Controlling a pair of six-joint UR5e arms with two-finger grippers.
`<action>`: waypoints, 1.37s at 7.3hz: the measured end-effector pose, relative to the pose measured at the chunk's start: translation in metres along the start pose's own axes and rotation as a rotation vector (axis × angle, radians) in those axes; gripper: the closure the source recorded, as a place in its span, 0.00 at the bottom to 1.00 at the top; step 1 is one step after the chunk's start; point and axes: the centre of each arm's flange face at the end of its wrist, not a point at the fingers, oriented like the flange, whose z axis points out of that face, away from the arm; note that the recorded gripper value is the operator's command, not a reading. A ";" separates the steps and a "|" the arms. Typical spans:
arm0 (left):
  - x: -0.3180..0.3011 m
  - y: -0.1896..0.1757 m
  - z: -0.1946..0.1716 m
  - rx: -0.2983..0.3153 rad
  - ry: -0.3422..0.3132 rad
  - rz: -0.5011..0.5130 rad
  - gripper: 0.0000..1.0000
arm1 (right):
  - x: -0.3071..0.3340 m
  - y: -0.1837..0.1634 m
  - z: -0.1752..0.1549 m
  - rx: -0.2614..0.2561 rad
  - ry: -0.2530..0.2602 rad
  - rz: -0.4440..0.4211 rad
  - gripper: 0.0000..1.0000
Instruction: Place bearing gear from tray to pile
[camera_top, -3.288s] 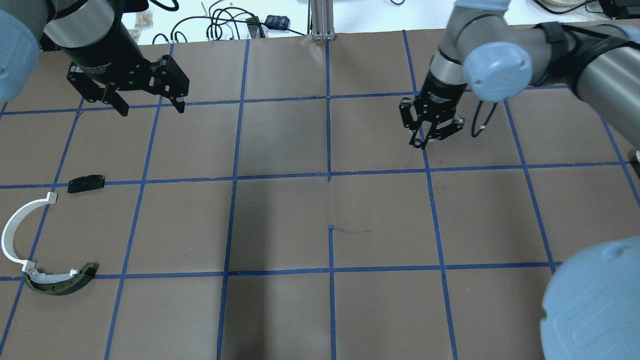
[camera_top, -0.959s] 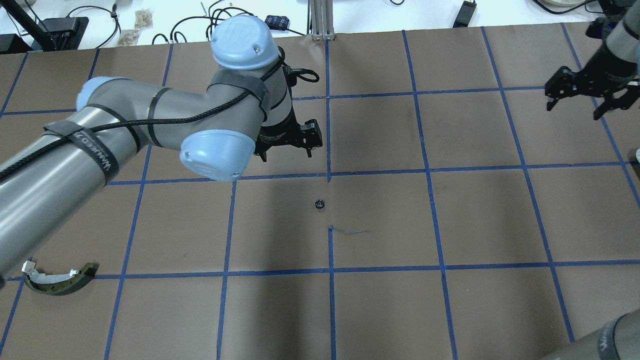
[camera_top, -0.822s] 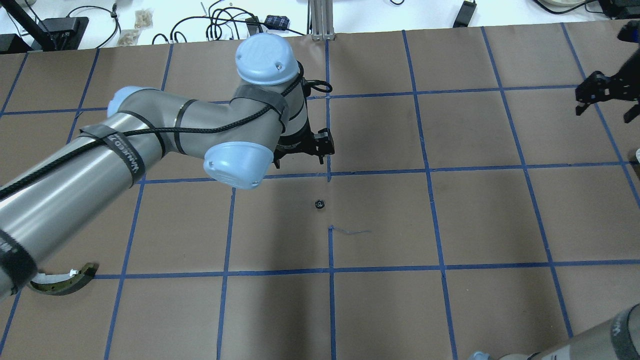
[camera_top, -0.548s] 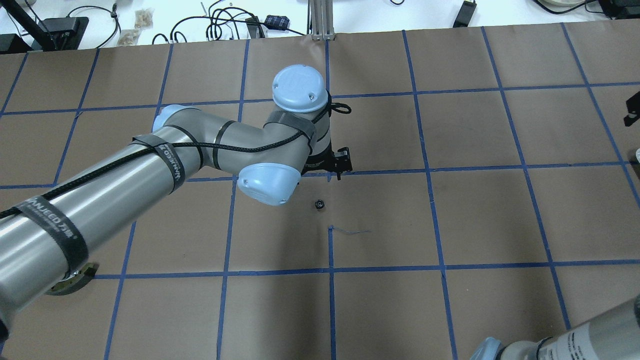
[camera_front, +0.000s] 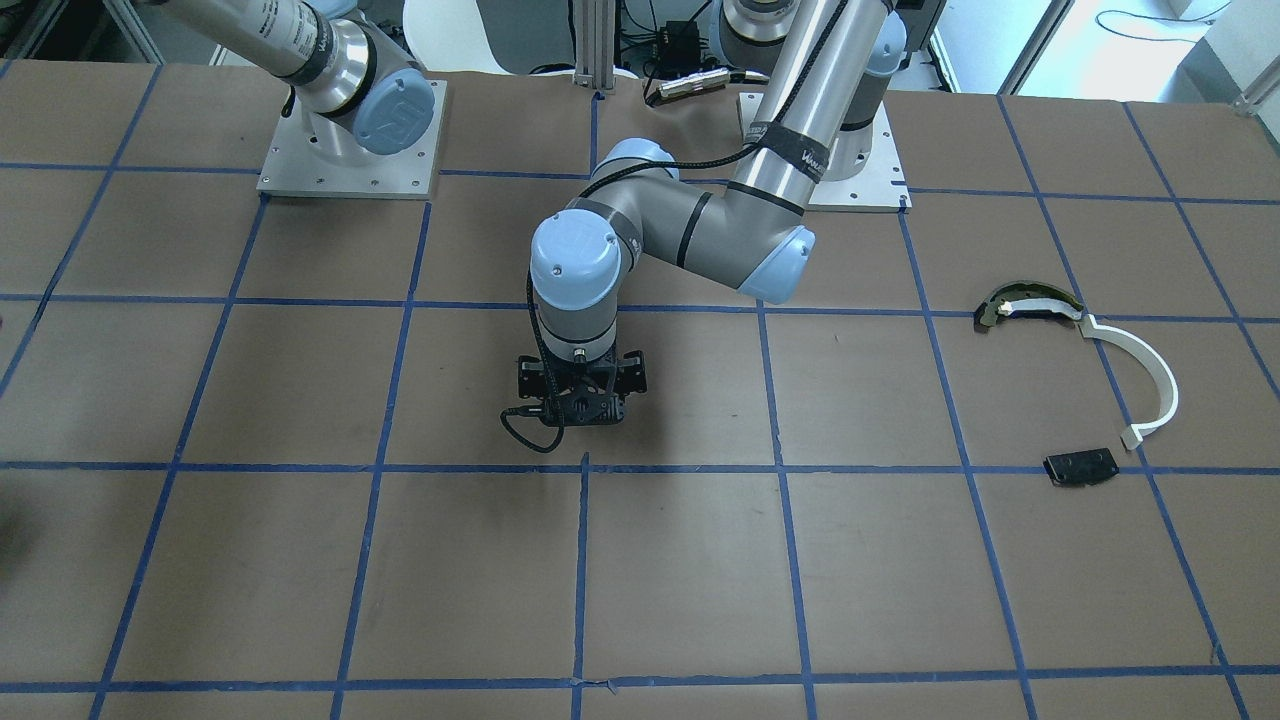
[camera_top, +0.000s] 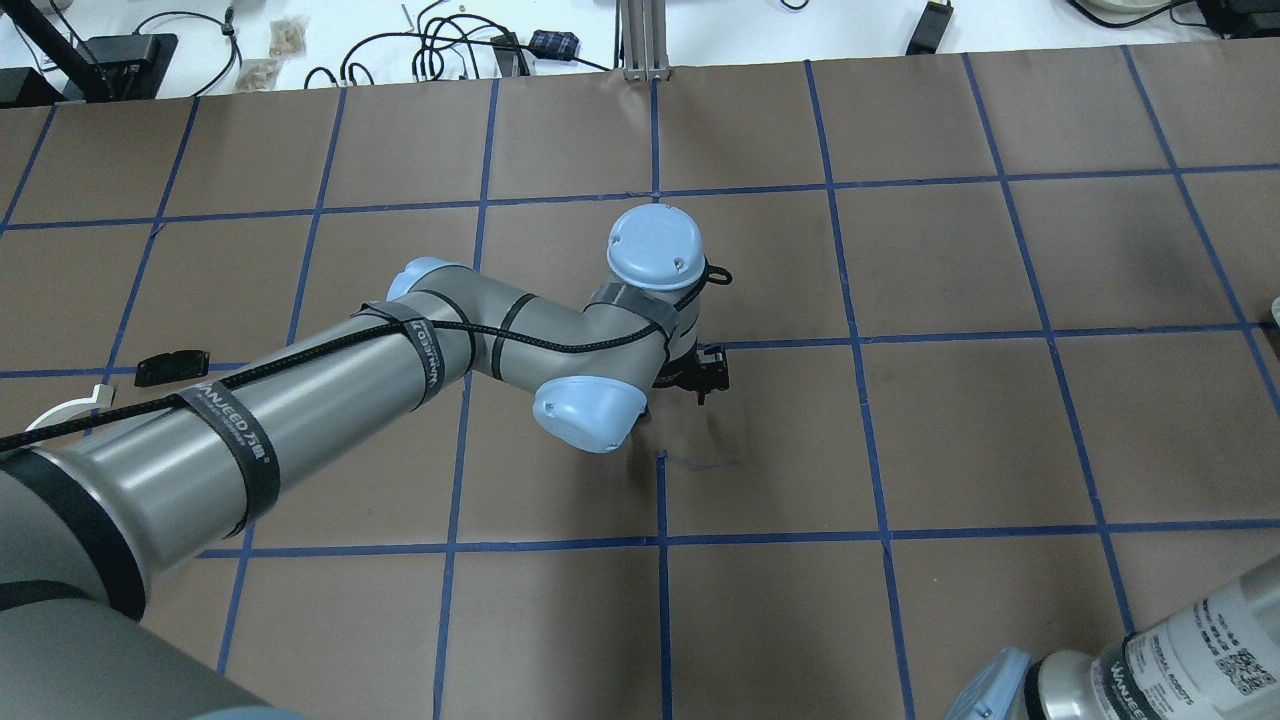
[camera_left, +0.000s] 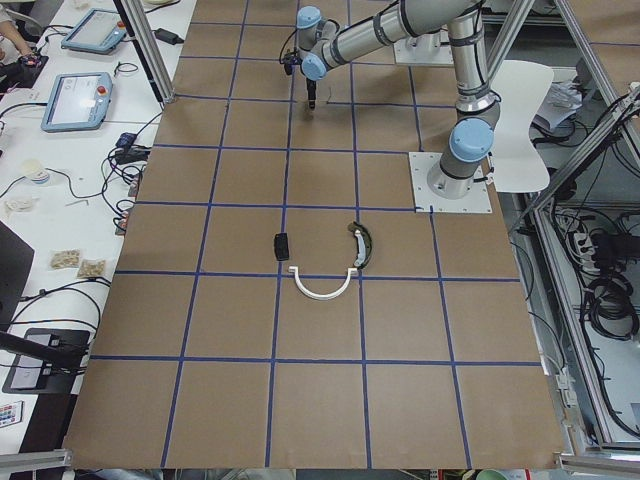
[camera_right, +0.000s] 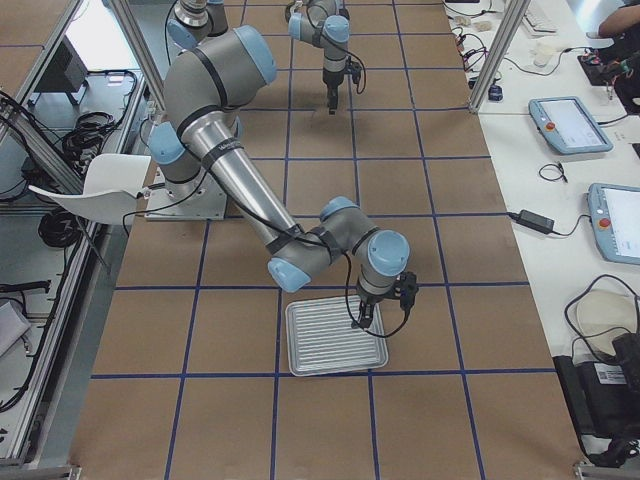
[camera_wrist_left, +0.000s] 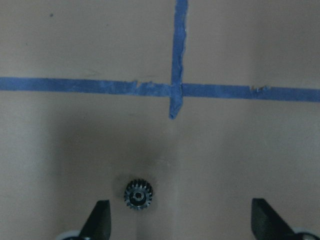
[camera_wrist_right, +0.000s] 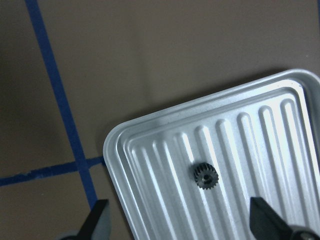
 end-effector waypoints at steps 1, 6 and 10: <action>-0.002 0.000 0.006 -0.008 -0.010 0.002 0.05 | 0.007 -0.002 0.017 -0.008 -0.003 0.007 0.05; -0.012 -0.002 0.007 -0.010 -0.019 0.003 0.99 | 0.020 -0.005 0.054 -0.023 0.004 0.034 0.23; -0.049 -0.027 -0.021 0.021 -0.046 0.026 1.00 | 0.021 -0.002 0.061 -0.047 0.015 0.043 1.00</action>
